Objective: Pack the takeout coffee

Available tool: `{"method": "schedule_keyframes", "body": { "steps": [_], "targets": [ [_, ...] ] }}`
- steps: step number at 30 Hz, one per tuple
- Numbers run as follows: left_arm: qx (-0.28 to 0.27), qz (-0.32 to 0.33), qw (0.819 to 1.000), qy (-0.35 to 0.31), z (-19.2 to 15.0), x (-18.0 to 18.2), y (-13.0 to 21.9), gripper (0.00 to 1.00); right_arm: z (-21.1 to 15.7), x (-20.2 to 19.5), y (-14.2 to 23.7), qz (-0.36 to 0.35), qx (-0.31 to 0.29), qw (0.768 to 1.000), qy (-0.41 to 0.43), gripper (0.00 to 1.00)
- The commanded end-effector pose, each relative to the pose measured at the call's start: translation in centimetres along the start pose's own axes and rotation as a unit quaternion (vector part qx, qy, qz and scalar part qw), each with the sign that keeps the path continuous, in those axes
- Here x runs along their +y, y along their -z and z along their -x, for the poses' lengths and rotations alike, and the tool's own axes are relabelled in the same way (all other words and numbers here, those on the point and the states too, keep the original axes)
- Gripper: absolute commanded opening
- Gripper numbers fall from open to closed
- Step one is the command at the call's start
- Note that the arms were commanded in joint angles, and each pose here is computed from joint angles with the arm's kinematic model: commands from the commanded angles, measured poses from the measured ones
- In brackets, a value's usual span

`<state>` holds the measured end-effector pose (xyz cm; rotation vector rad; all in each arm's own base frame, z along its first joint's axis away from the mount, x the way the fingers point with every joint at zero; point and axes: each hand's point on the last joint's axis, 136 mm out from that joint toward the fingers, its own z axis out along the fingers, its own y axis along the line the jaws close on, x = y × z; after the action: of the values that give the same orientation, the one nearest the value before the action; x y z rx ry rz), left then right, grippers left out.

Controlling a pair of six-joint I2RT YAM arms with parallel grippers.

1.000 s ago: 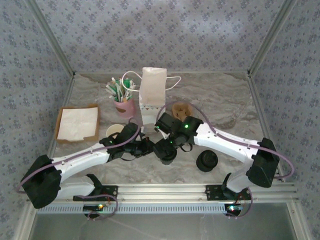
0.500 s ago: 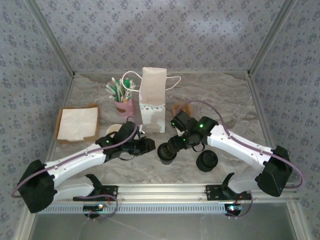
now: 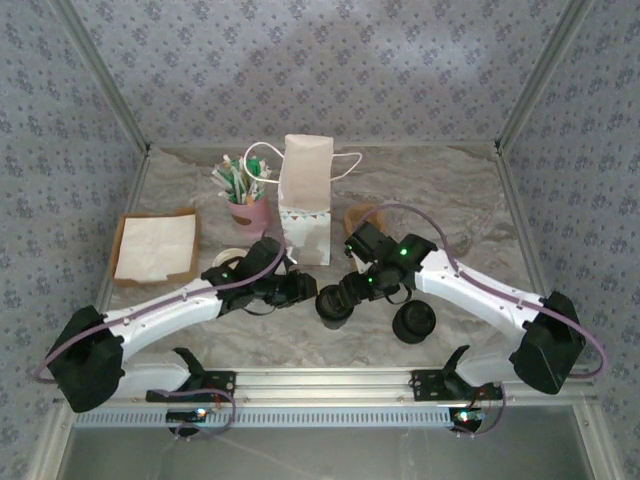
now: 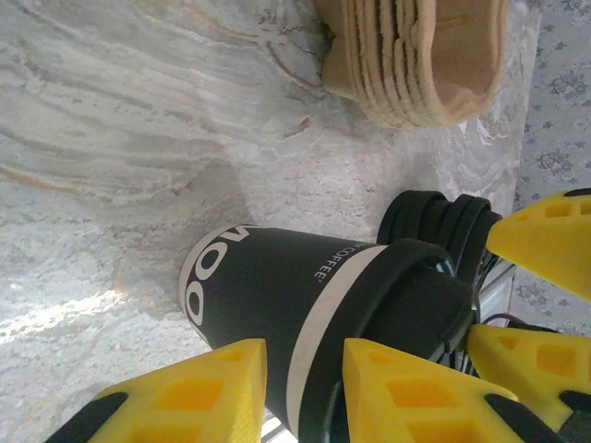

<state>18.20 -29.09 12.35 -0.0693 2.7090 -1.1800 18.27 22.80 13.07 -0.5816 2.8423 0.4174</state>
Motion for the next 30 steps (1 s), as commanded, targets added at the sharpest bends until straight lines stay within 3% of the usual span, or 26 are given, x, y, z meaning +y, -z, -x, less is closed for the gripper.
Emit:
{"method": "schedule_keyframes", "body": {
  "steps": [1, 30],
  "targets": [
    [0.006, -0.017, 1.0, -0.018, 0.1, -1.5, -0.1, 0.27, -0.3, 0.0, -0.4, 0.005, 0.008, 1.0, -0.004, 0.66],
    [0.022, 0.011, 1.0, 0.006, -2.5, 1.6, -2.1, 0.15, -1.9, -1.1, -2.7, -0.012, 0.039, 0.999, -0.009, 0.64]
  ]
}}
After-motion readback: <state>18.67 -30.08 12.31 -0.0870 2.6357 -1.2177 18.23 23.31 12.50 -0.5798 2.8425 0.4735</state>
